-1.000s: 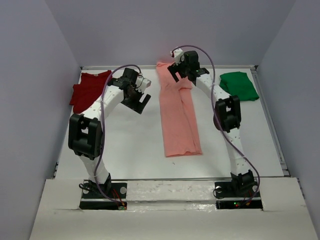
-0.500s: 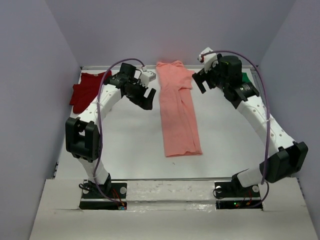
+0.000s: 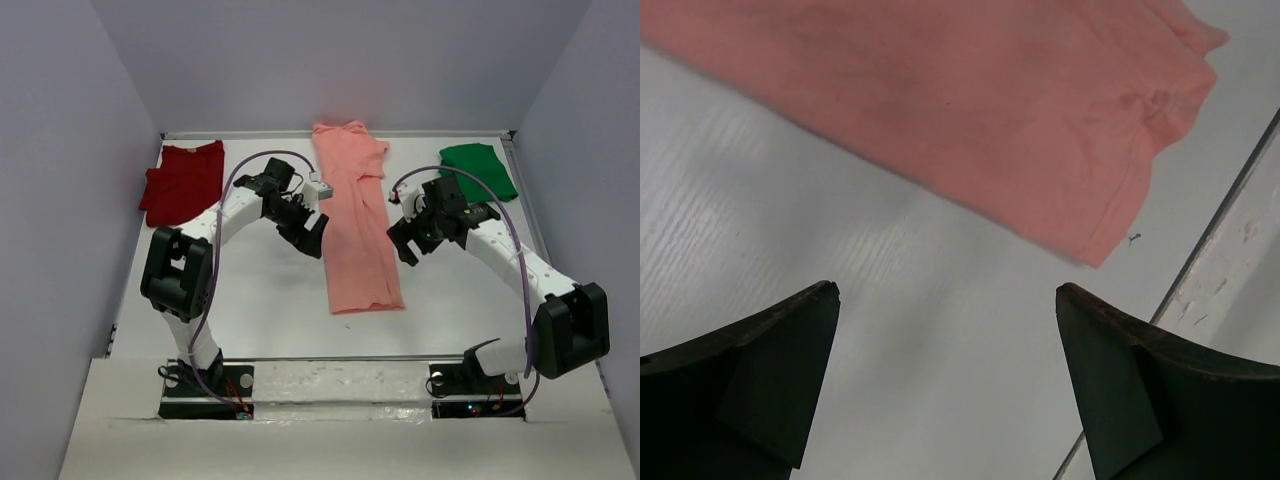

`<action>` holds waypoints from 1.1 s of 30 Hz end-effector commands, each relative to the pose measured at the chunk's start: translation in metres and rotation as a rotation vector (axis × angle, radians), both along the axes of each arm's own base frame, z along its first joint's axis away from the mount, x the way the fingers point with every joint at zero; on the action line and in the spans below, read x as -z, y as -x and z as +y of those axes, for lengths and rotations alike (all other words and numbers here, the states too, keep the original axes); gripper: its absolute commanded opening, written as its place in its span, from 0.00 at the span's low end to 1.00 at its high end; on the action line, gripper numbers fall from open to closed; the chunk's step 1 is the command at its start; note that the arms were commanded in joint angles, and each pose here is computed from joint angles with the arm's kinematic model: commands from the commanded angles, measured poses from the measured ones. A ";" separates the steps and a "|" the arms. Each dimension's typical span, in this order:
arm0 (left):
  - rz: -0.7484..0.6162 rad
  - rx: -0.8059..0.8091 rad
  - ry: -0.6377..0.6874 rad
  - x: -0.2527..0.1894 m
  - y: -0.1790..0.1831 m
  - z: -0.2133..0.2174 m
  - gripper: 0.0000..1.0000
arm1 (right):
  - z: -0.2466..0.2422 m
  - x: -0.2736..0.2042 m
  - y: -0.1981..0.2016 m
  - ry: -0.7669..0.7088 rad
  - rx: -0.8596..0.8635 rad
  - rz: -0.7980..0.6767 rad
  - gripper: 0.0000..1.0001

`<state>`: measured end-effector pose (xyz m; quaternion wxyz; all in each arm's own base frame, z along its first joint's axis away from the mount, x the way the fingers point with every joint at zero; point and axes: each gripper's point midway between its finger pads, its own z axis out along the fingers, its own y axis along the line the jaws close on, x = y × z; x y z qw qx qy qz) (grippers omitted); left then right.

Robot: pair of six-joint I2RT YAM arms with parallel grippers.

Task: Fold and stack the t-shirts
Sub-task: Rotate the tshirt 90 degrees

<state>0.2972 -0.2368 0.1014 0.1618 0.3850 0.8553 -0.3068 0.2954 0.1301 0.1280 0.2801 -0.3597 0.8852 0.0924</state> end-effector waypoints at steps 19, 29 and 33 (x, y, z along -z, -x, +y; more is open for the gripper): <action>-0.106 0.232 0.086 0.023 -0.028 -0.131 0.99 | -0.059 -0.016 0.002 0.087 0.127 -0.042 0.92; -0.100 0.186 -0.015 0.060 -0.038 -0.119 0.99 | -0.060 -0.022 0.000 0.081 0.128 -0.042 0.92; -0.094 0.155 -0.057 0.070 -0.048 -0.118 0.99 | -0.062 -0.025 0.001 0.084 0.132 -0.056 0.92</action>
